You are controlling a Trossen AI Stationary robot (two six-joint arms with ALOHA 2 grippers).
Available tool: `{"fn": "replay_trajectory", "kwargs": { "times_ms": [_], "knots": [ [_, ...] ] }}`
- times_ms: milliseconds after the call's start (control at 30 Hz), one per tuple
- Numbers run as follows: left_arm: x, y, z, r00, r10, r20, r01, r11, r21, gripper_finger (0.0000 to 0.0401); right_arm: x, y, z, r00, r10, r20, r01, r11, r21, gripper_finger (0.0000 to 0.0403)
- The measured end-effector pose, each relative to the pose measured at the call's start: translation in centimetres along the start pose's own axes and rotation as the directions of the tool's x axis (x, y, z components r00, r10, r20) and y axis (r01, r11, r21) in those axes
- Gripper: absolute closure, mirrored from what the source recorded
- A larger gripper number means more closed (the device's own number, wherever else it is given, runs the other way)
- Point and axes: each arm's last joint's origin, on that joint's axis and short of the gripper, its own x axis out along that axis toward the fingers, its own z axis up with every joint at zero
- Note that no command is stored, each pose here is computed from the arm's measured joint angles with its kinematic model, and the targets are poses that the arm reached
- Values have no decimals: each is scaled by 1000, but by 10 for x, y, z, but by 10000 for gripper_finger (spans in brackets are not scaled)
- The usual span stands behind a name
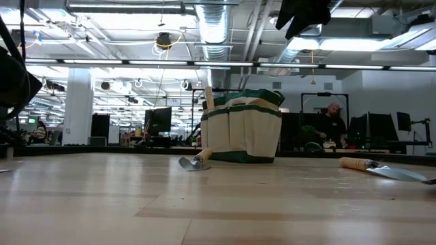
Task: Pick & Place Garden tools in Gardening bag
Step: Put the brown trowel into the gardening bag
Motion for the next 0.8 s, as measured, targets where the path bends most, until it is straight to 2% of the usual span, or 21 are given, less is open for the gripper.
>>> {"fn": "replay_trajectory", "kwargs": {
  "times_ms": [67, 100, 300, 367, 400, 533, 600, 667, 733, 800],
  "knots": [
    [1, -1, 2, 1000, 2, 4, -2, 1000, 0, 343, 0, 0, 0, 1000, 0, 0, 0, 1000, 0, 98],
    [1, -1, 3, 1000, 1, 4, -1, 1000, 4, 349, 0, 0, 0, 1000, 0, 0, 0, 1000, -2, 98],
    [-5, -2, 4, 999, -29, 15, 29, 1000, 9, 349, -1, 0, 1, 1000, 2, 11, -2, 1000, -18, 99],
    [-13, -2, 7, 996, -81, 48, 81, 997, -2, 349, -6, -2, 3, 999, 13, 48, -12, 1000, -17, 101],
    [-19, -2, 11, 987, -120, 105, 122, 993, -8, 349, -11, -3, 6, 996, 25, 86, -24, 1000, -11, 102],
    [-54, -2, 25, 924, -289, 249, 307, 951, -35, 349, -36, -14, 12, 974, 58, 219, -61, 998, 6, 105],
    [-72, 1, 34, 864, -362, 351, 396, 918, -28, 349, -49, -22, 13, 961, 61, 270, -70, 997, 24, 107],
    [-92, 5, 44, 771, -429, 470, 479, 878, 16, 349, -61, -29, 14, 945, 66, 321, -83, 996, 41, 108],
    [-112, 8, 55, 641, -474, 604, 542, 837, 82, 349, -72, -36, 12, 934, 69, 351, -93, 994, 51, 108],
    [-132, 12, 66, 481, -483, 732, 555, 814, 171, 349, -80, -40, 11, 922, 72, 381, -100, 993, 54, 108]
  ]
}}
